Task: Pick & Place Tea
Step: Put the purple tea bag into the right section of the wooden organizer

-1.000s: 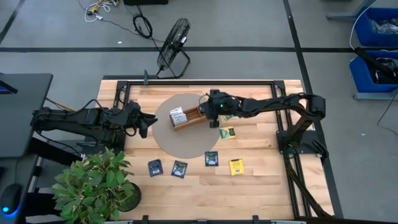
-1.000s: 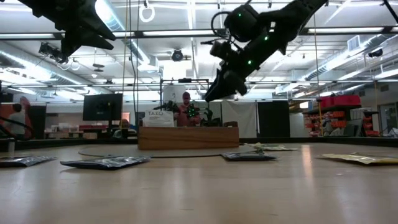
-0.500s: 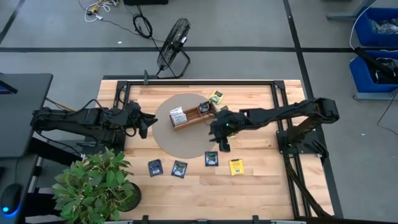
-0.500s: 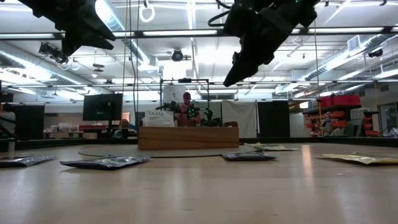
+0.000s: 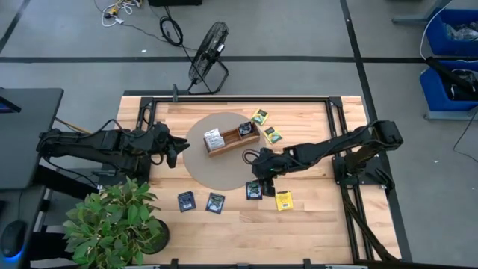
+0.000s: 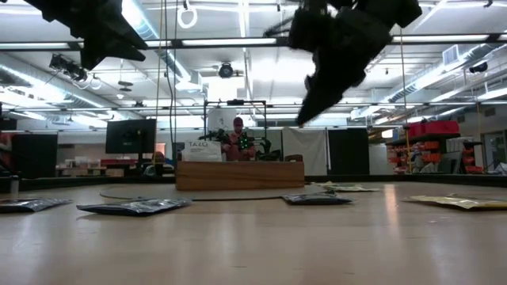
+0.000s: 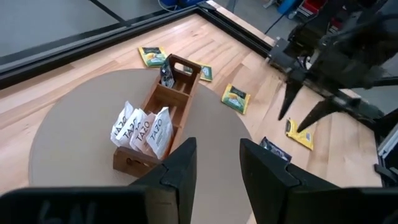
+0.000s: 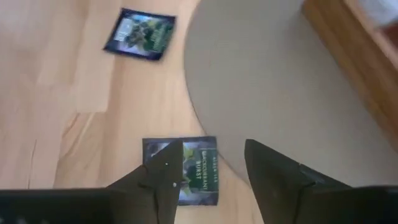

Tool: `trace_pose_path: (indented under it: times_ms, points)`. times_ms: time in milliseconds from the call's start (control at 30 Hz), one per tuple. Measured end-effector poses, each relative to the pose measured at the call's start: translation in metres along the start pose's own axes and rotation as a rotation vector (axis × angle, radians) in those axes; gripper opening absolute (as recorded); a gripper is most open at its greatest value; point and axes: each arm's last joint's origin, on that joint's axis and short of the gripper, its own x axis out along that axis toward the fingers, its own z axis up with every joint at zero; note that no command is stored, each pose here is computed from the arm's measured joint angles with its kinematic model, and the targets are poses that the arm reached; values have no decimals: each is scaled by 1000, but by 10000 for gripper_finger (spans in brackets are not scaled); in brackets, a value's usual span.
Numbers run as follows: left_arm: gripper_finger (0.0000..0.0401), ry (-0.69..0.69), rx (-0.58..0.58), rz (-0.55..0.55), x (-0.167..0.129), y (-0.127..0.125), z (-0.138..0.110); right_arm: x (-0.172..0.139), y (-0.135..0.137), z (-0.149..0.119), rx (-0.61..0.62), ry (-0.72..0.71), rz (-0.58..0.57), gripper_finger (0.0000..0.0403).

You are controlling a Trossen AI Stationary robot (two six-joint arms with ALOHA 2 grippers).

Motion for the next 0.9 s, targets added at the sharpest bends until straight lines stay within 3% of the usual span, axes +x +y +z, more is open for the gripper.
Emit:
trace_pose_path:
  times_ms: [100,233,400,533,900]
  points:
    - [126,0,-2,-10,0,0,0,8,4,-11,80,100,11,171]
    - [126,4,-4,-25,0,-1,1,20,22,-30,81,201,41,139]
    - [126,2,-5,-31,0,-2,1,24,32,-31,54,157,32,127]
    - [126,1,-6,-33,0,-2,1,24,29,-31,79,139,-63,153]
    - [126,4,-6,-37,0,-2,1,51,22,-42,80,207,-104,244]
